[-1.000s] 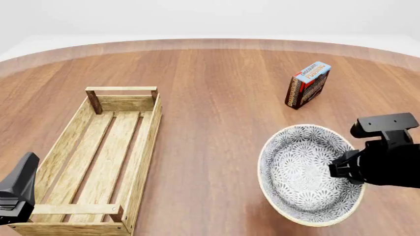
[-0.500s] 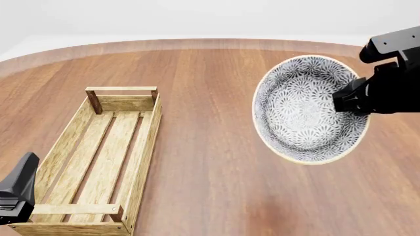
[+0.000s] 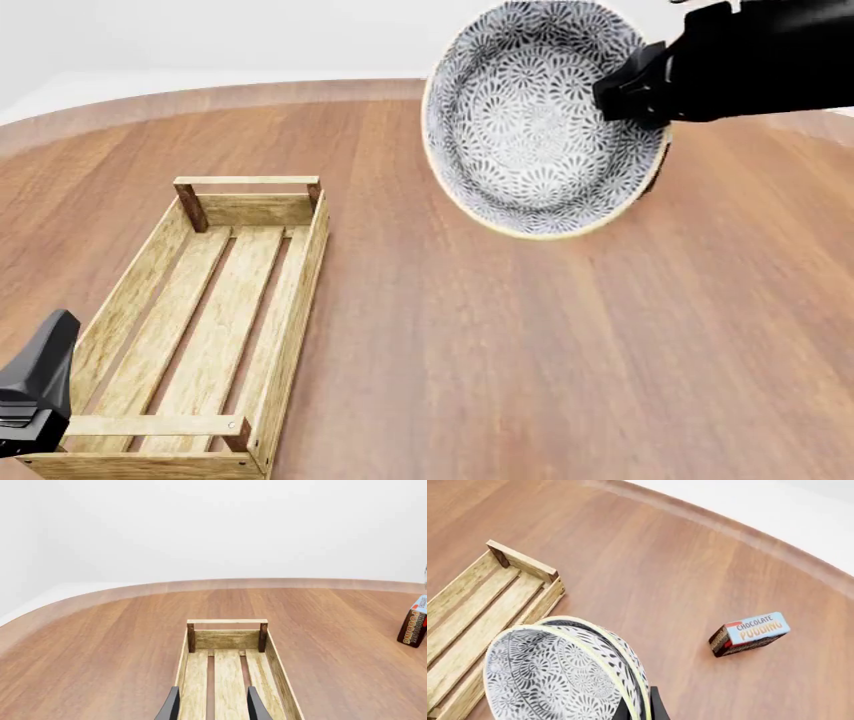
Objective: Stack the left bowl on the right bowl and place them in the tray.
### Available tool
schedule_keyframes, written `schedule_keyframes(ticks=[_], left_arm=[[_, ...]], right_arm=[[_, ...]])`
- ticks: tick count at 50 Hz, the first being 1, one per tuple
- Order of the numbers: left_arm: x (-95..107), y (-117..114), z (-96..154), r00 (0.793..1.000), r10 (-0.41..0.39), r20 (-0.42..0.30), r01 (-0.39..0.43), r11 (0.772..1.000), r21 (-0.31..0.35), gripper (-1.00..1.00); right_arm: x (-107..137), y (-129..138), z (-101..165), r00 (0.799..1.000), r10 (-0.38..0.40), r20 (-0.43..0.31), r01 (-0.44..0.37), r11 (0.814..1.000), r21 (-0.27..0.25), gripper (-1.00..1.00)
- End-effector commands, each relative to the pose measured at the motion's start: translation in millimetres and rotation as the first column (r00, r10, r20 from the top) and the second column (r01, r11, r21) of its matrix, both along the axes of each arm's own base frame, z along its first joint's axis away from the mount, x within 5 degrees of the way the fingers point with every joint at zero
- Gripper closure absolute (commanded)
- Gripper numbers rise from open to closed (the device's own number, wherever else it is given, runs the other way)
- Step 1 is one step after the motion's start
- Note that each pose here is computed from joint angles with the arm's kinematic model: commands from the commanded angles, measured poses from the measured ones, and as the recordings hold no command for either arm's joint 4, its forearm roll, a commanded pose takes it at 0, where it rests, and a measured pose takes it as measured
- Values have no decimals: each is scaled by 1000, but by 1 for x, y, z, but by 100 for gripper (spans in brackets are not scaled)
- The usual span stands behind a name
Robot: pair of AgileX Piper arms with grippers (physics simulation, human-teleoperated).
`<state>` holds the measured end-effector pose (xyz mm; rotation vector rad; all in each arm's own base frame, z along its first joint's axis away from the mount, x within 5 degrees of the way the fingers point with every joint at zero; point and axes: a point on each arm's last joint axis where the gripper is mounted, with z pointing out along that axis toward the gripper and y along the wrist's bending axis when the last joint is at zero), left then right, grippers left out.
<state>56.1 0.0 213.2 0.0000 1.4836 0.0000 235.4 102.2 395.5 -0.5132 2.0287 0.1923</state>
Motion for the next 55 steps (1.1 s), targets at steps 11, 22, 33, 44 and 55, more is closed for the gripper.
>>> schedule_keyframes(ticks=[11, 22, 33, 44, 55], left_arm=[[0, 0, 0, 1000, 0, 0, 0, 1000, 0, -100], [0, 0, 0, 1000, 0, 0, 0, 1000, 0, -100], [0, 0, 0, 1000, 0, 0, 0, 1000, 0, -100], [0, 0, 0, 1000, 0, 0, 0, 1000, 0, -100], [0, 0, 0, 1000, 0, 0, 0, 1000, 0, -100]], right_arm=[[28, 85, 15, 984, 171, 50, -176, 979, 105, 100], [44, 121, 10, 978, 205, 49, -210, 967, 147, 100], [50, 155, 1, 965, 253, 66, -261, 948, 180, 100], [53, 201, -15, 950, 307, 57, -311, 923, 228, 100], [70, 227, -32, 953, 301, 48, -302, 914, 272, 100]])
